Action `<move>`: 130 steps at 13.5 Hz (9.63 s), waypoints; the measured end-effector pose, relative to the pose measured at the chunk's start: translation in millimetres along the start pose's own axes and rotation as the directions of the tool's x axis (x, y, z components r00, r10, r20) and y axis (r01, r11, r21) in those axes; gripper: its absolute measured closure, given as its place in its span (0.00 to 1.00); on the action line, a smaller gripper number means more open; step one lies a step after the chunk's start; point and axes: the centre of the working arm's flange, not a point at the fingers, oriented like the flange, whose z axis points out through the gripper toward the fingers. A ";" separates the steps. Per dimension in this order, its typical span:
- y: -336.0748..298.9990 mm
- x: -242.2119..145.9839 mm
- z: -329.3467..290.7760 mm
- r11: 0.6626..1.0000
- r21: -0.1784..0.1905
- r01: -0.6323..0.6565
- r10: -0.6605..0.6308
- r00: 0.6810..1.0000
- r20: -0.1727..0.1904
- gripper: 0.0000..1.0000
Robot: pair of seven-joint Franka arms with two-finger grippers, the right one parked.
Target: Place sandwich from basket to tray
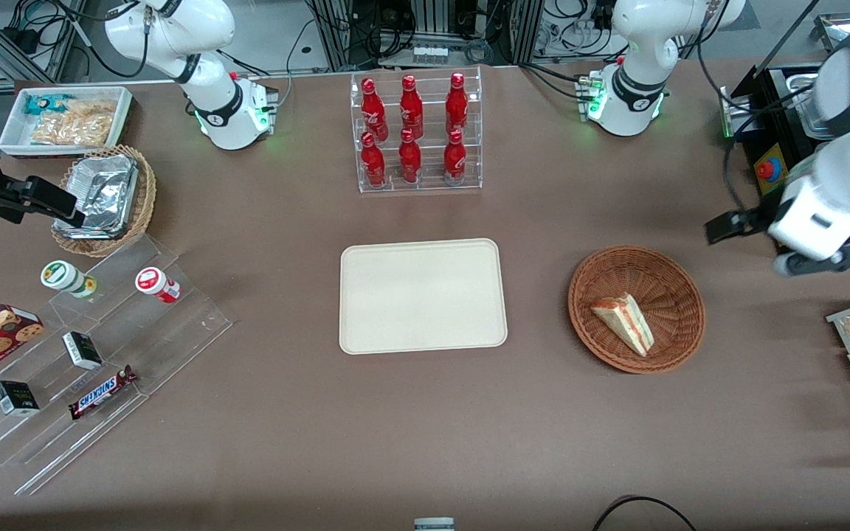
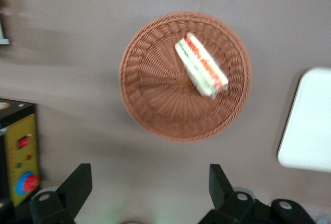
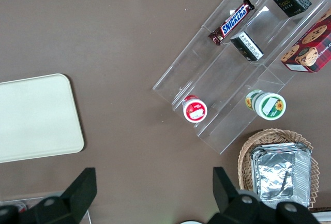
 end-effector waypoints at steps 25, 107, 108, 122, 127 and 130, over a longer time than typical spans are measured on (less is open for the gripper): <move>77.1 37.2 210.2 0.879 -0.068 0.471 -0.475 0.877 -0.063 0.00; 183.4 -30.9 -47.8 0.986 0.082 0.148 -0.145 0.989 -0.041 0.00; 159.5 -27.6 -57.6 0.990 0.072 0.119 -0.119 0.993 -0.007 0.00; -41.1 -44.3 -90.7 0.982 0.060 -0.179 0.173 0.980 0.099 0.00; -45.7 -37.9 -83.4 0.981 0.051 -0.188 0.184 0.980 0.074 0.00; -31.4 -40.6 -98.2 0.979 0.053 -0.195 0.194 0.981 0.030 0.00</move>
